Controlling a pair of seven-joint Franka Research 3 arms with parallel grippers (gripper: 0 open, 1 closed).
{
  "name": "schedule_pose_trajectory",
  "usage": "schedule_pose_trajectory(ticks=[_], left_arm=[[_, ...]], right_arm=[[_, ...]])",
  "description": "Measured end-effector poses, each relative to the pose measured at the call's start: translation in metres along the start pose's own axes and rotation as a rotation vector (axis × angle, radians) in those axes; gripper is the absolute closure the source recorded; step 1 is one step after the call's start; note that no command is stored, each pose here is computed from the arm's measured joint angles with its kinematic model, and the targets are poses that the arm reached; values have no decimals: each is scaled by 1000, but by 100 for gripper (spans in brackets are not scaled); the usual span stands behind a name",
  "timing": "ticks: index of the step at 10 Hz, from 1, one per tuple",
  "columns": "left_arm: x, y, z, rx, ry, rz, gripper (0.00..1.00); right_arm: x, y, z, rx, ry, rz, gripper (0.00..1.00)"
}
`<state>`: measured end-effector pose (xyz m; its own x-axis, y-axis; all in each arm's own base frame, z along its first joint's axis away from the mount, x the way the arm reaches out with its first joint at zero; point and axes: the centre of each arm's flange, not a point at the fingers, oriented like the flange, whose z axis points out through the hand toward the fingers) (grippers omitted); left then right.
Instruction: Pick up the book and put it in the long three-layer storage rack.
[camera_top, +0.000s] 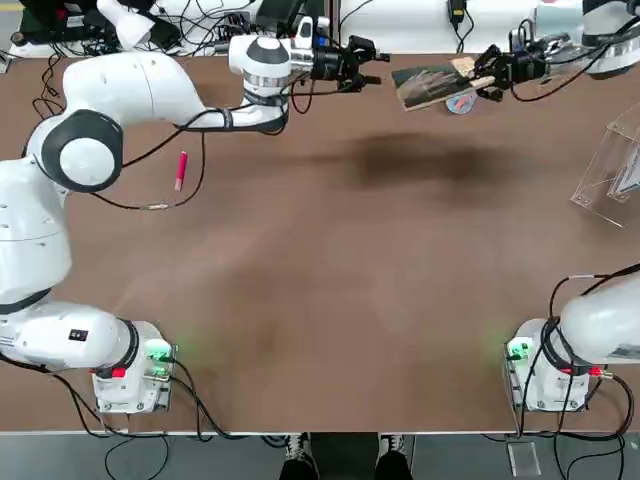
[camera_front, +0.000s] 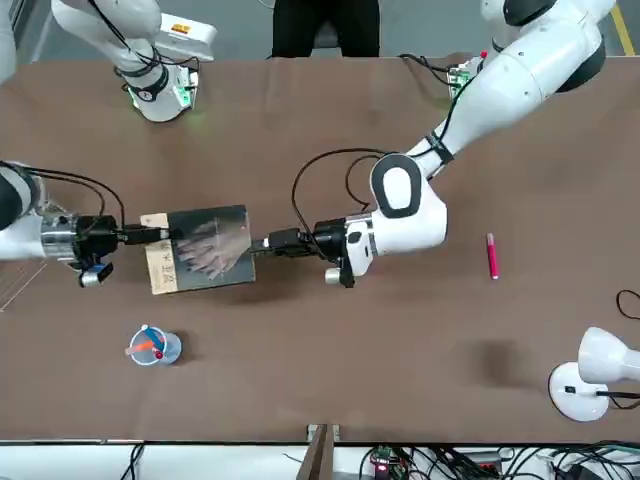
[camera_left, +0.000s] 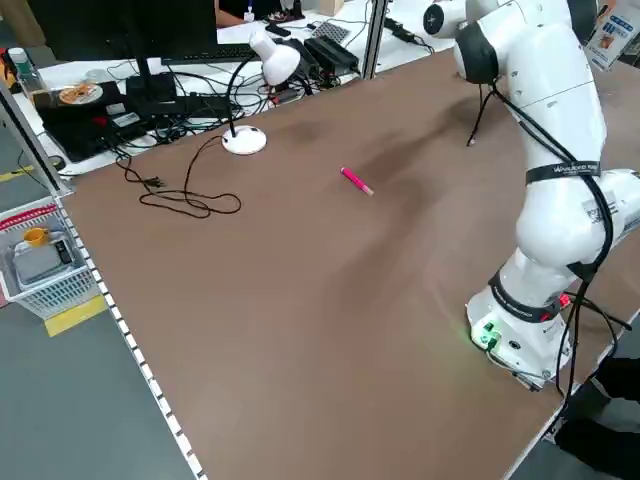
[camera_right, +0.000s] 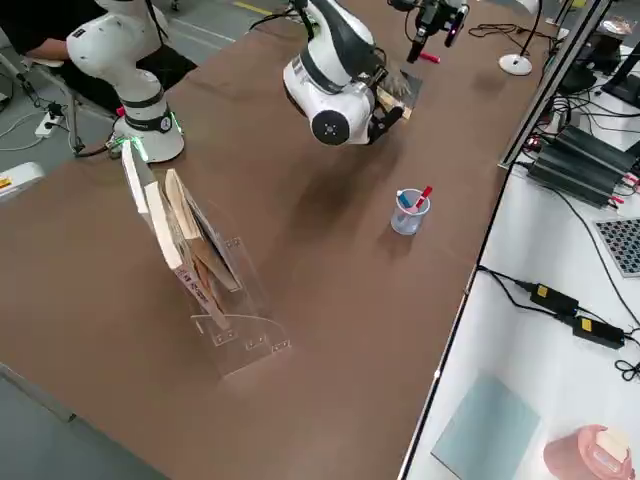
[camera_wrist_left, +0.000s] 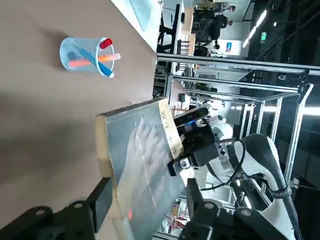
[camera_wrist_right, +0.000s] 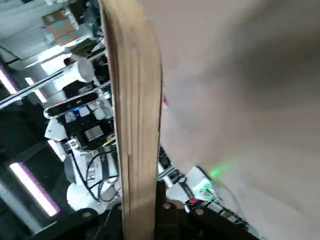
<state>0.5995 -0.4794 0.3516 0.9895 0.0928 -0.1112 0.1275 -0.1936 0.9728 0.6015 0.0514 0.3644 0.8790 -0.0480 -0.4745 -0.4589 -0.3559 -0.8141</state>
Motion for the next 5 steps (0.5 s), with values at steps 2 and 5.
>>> schedule_pose_trajectory(ticks=[2, 5], left_arm=[[2, 2, -1, -4, 4, 1, 30], [3, 8, -9, 12, 18, 26, 15]], right_arm=[[-1, -16, -27, -89, 41, 15, 85], [-13, -41, -74, -217, 107, 22, 85]])
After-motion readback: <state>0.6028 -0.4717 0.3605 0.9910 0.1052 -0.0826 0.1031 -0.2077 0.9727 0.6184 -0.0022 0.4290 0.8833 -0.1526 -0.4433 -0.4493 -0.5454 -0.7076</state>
